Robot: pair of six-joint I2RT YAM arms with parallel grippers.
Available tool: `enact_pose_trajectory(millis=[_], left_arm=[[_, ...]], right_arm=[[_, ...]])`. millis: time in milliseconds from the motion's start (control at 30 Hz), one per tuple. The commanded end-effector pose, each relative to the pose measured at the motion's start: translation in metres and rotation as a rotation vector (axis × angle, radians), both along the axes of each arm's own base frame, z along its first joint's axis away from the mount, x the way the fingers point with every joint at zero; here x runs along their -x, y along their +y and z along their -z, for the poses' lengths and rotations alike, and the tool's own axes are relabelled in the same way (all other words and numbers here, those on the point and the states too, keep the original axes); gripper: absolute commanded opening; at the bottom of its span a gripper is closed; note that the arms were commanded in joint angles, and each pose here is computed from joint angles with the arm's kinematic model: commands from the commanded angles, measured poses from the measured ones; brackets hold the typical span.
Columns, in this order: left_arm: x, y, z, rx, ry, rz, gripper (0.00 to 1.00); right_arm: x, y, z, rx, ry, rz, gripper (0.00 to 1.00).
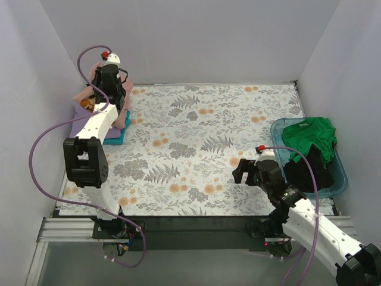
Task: Fold and stack the t-shirts
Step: Neatly place the folded tshirt to the corner
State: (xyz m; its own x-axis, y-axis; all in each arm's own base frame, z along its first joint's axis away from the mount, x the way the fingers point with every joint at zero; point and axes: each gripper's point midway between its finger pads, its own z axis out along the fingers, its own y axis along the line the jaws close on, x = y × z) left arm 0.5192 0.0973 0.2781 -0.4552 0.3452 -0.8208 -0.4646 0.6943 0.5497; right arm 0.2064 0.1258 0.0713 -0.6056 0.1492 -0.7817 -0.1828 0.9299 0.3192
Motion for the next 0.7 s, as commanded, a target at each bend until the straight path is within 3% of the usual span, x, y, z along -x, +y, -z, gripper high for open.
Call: enact_pose_trajectory(millis=[0, 167, 367, 400, 433, 533, 567, 600, 667], left_arm=[[0.008, 0.017, -0.037, -0.002, -0.122, -0.022, 0.0], [-0.002, 0.032, 0.003, 0.031, -0.081, -0.056, 0.0], [-0.001, 0.083, 0.058, 0.045, -0.017, -0.207, 0.03], [0.0, 0.089, 0.063, 0.042, -0.013, -0.227, 0.08], [0.002, 0.097, 0.067, 0.035, -0.029, -0.271, 0.22], [0.006, 0.109, 0.078, 0.046, -0.024, -0.304, 0.41], [0.01, 0.116, 0.08, 0.048, -0.032, -0.339, 0.75], [0.01, 0.119, 0.076, 0.049, -0.05, -0.363, 0.86], [0.011, 0.121, 0.073, 0.067, -0.088, -0.397, 0.93]], right_arm=[[-0.011, 0.0, -0.018, -0.012, -0.035, 0.031, 0.98], [-0.012, -0.002, -0.017, -0.001, -0.031, 0.043, 0.98], [-0.015, -0.006, -0.014, 0.017, -0.028, 0.071, 0.98], [-0.015, -0.007, -0.014, 0.022, -0.026, 0.076, 0.98], [-0.015, -0.007, -0.013, 0.024, -0.023, 0.074, 0.98], [-0.016, -0.009, -0.011, 0.038, -0.013, 0.081, 0.98], [-0.016, -0.009, -0.01, 0.039, -0.011, 0.081, 0.98], [-0.016, -0.009, -0.009, 0.042, -0.005, 0.083, 0.98], [-0.016, -0.009, -0.008, 0.045, -0.002, 0.082, 0.98]])
